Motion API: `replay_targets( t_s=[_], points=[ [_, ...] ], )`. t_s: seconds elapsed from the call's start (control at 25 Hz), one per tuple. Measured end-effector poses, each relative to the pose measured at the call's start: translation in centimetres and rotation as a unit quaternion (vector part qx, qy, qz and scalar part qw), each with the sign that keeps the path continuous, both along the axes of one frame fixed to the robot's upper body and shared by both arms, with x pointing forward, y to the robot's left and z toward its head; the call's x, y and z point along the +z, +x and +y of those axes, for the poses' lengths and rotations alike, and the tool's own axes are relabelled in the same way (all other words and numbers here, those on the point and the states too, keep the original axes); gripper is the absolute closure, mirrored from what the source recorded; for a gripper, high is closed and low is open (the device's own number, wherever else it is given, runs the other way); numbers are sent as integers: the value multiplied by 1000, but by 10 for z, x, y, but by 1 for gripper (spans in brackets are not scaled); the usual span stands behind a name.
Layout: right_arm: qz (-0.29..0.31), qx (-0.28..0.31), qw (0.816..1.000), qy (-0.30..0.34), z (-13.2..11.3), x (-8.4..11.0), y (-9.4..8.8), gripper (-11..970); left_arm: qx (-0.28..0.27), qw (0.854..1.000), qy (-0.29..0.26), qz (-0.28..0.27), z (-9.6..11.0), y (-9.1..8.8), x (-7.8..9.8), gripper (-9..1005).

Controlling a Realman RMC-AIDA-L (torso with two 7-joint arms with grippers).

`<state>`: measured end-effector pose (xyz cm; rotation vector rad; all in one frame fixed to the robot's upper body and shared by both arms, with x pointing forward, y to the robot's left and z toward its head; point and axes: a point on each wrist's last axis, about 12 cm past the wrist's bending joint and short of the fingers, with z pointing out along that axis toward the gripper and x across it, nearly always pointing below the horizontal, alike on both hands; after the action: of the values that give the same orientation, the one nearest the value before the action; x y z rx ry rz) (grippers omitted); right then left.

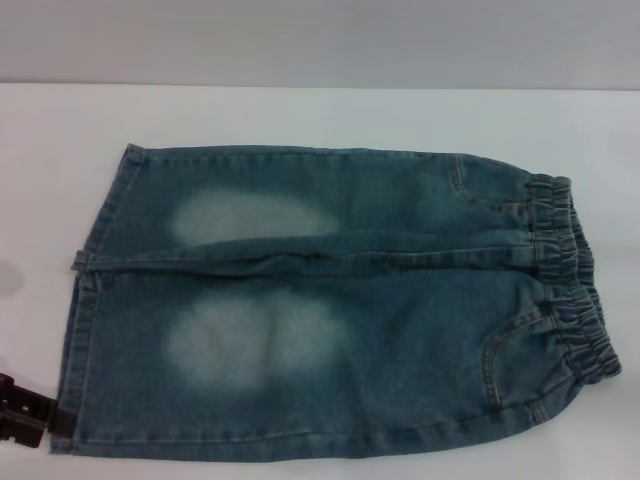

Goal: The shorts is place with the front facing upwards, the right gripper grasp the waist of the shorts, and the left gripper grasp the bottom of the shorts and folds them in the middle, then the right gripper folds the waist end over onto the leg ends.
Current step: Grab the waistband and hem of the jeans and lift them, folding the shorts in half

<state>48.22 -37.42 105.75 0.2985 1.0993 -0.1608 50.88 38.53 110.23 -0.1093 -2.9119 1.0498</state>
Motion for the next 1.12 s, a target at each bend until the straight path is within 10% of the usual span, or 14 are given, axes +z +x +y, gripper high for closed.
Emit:
replay_targets(
  t_s=[1.12],
  points=[
    [1, 20, 1000, -1, 4, -1, 0, 188, -10, 1000, 9, -3, -4, -2, -10, 434]
  ],
)
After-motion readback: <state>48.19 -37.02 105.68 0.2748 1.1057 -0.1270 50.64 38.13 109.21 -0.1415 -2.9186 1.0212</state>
